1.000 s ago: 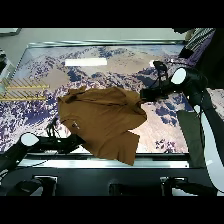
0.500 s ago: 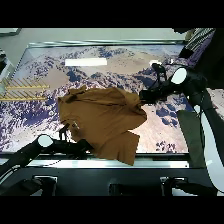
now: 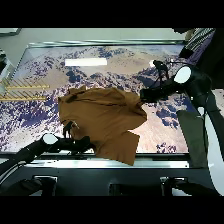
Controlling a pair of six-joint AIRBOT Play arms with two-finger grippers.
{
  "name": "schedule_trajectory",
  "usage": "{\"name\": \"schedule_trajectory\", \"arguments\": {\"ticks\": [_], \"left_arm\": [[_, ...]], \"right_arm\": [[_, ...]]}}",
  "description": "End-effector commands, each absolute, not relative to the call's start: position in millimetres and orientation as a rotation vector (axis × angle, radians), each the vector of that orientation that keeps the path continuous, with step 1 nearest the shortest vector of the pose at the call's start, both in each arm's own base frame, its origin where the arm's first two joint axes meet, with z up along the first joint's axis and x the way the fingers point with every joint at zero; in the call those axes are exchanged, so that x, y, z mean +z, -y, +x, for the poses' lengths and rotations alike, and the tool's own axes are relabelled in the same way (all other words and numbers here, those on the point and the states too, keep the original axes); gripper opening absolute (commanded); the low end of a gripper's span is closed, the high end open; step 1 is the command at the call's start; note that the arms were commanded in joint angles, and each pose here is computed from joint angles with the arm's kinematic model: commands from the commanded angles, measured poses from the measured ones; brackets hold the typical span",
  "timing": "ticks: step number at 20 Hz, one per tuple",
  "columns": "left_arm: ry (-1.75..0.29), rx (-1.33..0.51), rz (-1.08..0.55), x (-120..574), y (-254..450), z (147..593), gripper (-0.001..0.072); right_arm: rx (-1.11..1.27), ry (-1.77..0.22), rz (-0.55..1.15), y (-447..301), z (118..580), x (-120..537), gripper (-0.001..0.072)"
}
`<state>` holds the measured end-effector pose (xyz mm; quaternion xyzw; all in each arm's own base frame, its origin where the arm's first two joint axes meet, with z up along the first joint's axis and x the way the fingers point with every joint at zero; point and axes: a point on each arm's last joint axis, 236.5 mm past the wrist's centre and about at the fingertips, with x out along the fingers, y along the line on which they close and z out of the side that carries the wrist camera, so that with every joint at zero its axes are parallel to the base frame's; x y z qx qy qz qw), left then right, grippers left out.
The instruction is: Fold the clothes and pants, and hang the long-sleeved shirts on hangers.
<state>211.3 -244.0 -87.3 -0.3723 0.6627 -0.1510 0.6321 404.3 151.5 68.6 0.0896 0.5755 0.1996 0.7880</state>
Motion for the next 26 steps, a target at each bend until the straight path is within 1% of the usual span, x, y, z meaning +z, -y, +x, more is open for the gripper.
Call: {"name": "schedule_trajectory", "arguments": {"ticks": [1,3,5,7,8,10,11,14,16,17,19,20,21,23,24,26], "left_arm": [[-1.393,-0.499,-0.830,-36.2,249.6,248.9,0.0014],[-1.260,-0.553,-0.758,18.3,228.6,289.5,0.0014],[-1.081,-0.570,-0.650,91.3,193.5,325.7,0.0013],[-0.867,-0.545,-0.536,179.8,152.3,344.0,0.0013],[-0.744,-0.511,-0.474,230.1,128.7,344.3,0.0013],[-0.534,-0.377,-0.413,319.4,82.9,325.4,0.0013],[-0.437,-0.298,-0.397,358.7,62.9,306.9,0.0013],[-0.191,-0.105,-0.388,439.0,28.0,244.6,0.0014],[-0.098,-0.020,-0.396,459.7,18.4,211.9,0.0014],[-0.069,0.024,-0.406,463.2,12.8,199.7,0.0013],[-0.037,0.091,-0.431,465.9,2.4,187.6,0.0014],[-0.049,0.104,-0.431,462.5,-1.0,190.3,0.0013],[-0.080,0.113,-0.439,454.6,-5.4,198.6,0.0013],[-0.230,0.089,-0.422,419.5,-10.3,232.3,0.0013],[-0.323,0.060,-0.415,396.0,-11.8,254.0,0.0013],[-0.520,-0.017,-0.443,334.7,-17.3,313.0,0.0013]], "right_arm": [[0.454,-1.102,0.181,-153.8,411.7,104.2,0.0031],[0.459,-0.922,0.142,-150.0,419.9,150.6,0.0031],[0.462,-0.724,0.111,-145.0,415.7,210.4,0.0031],[0.457,-0.541,0.091,-137.5,393.1,273.8,0.0031],[0.454,-0.455,0.083,-132.7,373.8,305.6,0.0031],[0.459,-0.305,0.095,-125.0,324.1,361.7,0.0031],[0.459,-0.236,0.115,-120.8,296.9,385.8,0.0031],[0.442,-0.051,0.212,-102.5,219.2,442.1,0.0031],[0.402,0.012,0.284,-86.8,191.2,457.8,0.0031],[0.382,0.028,0.310,-80.5,185.8,461.6,0.0031],[0.338,0.022,0.330,-71.0,190.1,460.2,0.0031],[0.313,-0.009,0.319,-68.1,200.5,452.2,0.0031],[0.290,-0.062,0.313,-66.8,214.0,439.5,0.0031],[0.257,-0.237,0.296,-71.7,254.1,396.9,0.0031],[0.241,-0.337,0.287,-74.9,276.3,370.3,0.0031],[0.217,-0.577,0.240,-83.4,323.9,296.7,0.0031]]}}
